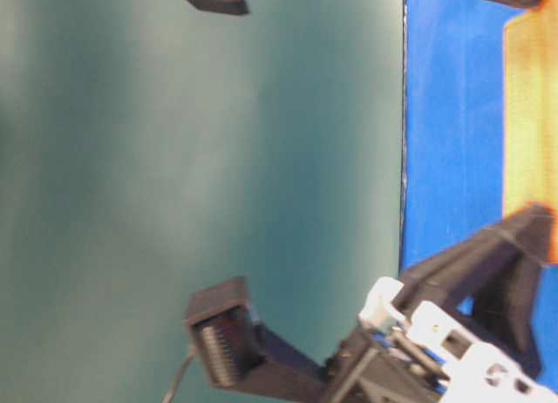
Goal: Fold the orange towel.
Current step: 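Lift the top end and fold it down onto the bottom end, then open both grippers and retract them to the sides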
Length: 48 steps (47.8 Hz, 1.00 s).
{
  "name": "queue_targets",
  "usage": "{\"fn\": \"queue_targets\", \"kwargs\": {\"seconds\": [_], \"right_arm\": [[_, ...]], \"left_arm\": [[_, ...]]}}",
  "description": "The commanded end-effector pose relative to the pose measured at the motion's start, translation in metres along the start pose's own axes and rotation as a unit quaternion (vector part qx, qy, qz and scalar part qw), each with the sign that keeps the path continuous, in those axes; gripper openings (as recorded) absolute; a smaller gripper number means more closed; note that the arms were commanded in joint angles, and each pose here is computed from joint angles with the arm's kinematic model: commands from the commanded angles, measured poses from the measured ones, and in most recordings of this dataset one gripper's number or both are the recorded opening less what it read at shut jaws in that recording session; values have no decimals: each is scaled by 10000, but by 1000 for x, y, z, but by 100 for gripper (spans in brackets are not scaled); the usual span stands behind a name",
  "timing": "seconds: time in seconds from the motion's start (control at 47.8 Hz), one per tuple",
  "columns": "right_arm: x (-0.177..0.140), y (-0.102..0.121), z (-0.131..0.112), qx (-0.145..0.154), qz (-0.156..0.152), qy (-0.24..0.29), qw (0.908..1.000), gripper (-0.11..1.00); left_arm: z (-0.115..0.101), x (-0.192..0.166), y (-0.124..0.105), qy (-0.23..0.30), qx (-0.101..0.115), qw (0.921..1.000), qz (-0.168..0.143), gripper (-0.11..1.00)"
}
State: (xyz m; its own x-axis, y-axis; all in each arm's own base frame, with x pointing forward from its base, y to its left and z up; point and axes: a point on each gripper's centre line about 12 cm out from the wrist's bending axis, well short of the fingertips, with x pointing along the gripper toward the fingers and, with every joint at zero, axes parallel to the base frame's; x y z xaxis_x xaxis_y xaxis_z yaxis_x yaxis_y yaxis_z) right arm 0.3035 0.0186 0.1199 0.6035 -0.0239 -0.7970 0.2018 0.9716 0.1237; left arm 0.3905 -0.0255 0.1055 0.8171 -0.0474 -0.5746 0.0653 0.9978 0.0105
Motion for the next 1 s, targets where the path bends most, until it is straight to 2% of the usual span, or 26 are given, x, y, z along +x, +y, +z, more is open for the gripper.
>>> {"fn": "queue_targets", "kwargs": {"seconds": [0.0, 0.523, 0.607, 0.795, 0.837, 0.879, 0.984], "right_arm": [[3, 8, 2, -39, 127, -39, 9999, 4], [6, 14, 4, 28, 278, -91, 9996, 4], [6, 16, 5, -3, 329, -118, 9994, 8], [0, 23, 10, -105, 353, -195, 9991, 60], [-6, 24, 13, -119, 343, -247, 9990, 62], [-12, 26, 16, -125, 346, -325, 9988, 59], [-32, 28, 24, -158, 322, -510, 9981, 52]], "left_arm": [[2, 2, -5, -39, -18, 10000, -47, 3], [0, 12, -10, 8, -43, 9999, -94, 5], [1, 12, -10, -7, -82, 9999, -95, 15], [9, 5, -13, -76, -100, 9998, -130, 56], [13, 1, -13, -122, -86, 9998, -132, 64], [17, -4, -13, -138, -64, 9998, -133, 67], [30, -22, -12, -184, -21, 9997, -141, 64]]}}
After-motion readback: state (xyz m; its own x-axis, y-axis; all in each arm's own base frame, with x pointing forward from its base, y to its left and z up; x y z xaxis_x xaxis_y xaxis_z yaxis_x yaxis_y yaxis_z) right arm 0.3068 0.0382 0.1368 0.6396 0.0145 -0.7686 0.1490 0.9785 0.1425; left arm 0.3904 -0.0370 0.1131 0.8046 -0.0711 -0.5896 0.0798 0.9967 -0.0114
